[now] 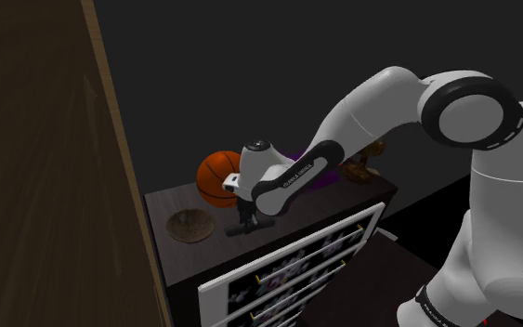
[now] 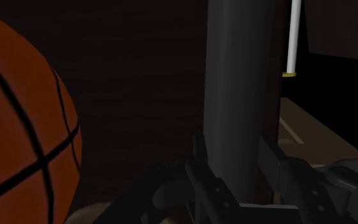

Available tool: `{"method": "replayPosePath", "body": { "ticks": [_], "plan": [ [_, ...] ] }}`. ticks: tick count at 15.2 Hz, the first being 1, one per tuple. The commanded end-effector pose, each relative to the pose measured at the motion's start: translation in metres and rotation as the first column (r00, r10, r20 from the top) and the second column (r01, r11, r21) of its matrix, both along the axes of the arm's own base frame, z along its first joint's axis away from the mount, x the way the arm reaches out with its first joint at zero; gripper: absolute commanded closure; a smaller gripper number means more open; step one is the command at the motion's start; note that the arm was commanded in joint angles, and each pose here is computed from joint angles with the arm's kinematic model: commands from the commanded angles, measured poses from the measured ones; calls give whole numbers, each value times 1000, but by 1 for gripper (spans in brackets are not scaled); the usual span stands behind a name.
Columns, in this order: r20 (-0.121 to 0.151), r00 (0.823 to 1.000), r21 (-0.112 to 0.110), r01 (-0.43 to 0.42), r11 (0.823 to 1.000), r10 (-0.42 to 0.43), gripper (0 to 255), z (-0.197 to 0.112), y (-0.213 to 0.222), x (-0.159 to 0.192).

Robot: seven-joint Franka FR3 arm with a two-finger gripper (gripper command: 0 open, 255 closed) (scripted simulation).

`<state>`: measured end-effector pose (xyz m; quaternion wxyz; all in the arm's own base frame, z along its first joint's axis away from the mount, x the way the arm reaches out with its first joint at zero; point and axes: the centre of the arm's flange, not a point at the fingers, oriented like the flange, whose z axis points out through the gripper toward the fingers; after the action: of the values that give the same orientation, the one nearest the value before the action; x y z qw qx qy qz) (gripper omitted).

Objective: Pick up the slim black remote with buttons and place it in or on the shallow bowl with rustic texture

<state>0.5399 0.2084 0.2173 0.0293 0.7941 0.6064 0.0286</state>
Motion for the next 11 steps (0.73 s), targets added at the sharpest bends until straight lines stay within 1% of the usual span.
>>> {"method": "replayPosePath", "body": {
  "ticks": [1,10,11],
  "plan": [
    [0,1000,0,0,1000,0,255,11,-1,0],
    [0,1000,0,0,1000,0,255,58,-1,0],
    [0,1000,0,0,1000,0,255,60,-1,0]
  ]
}}
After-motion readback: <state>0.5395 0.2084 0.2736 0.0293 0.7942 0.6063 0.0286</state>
